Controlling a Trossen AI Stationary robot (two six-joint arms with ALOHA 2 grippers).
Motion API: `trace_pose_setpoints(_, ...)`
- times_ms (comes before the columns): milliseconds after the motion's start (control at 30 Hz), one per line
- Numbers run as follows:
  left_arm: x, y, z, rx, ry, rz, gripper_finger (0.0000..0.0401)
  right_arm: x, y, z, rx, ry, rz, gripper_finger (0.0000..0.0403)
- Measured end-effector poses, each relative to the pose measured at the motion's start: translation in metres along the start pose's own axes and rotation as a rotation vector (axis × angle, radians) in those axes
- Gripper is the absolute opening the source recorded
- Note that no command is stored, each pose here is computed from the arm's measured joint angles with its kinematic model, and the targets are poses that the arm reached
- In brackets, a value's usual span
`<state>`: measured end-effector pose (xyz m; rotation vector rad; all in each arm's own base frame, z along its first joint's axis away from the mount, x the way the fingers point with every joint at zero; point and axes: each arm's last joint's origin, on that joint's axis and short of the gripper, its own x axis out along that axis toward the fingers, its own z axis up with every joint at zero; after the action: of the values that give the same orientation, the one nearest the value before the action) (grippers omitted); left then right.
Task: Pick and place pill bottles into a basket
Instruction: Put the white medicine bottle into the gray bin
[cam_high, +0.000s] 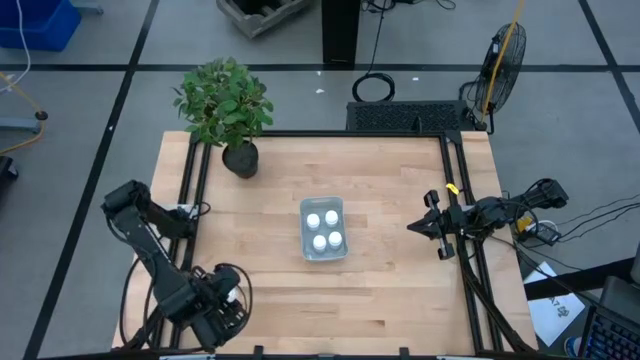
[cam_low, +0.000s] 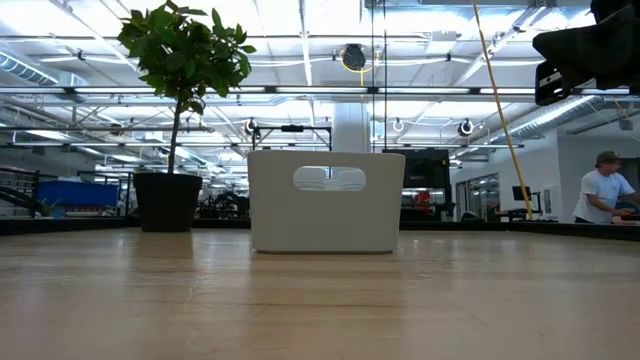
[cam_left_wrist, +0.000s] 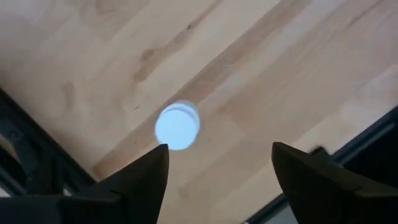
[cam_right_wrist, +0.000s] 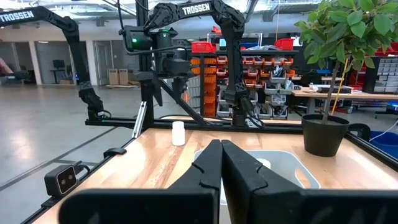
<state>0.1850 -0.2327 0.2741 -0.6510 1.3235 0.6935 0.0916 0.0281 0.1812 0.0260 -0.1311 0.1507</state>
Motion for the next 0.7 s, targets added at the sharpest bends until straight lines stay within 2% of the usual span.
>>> trace_pose_setpoints(267, 0.013, 0.022, -0.004, -0.029, 0.026, 0.033, 0.0292, 0.000, 0.000, 0.000, 0.000, -0.001, 0.000, 0.0000)
trace_pose_setpoints(367, 0.019, 0.029, -0.003, -0.033, 0.033, -0.015, 0.0292, 0.000, 0.000, 0.000, 0.000, 0.000, 0.000, 0.0000)
trace_pose_setpoints(533, 0.036, 0.046, -0.002, -0.077, 0.057, -0.017, 0.0292, 0.000, 0.000, 0.000, 0.000, 0.000, 0.000, 0.0000)
trace_pose_setpoints(700, 0.051, 0.052, -0.002, -0.086, 0.059, -0.038, 0.0292, 0.000, 0.000, 0.000, 0.000, 0.000, 0.000, 0.0000)
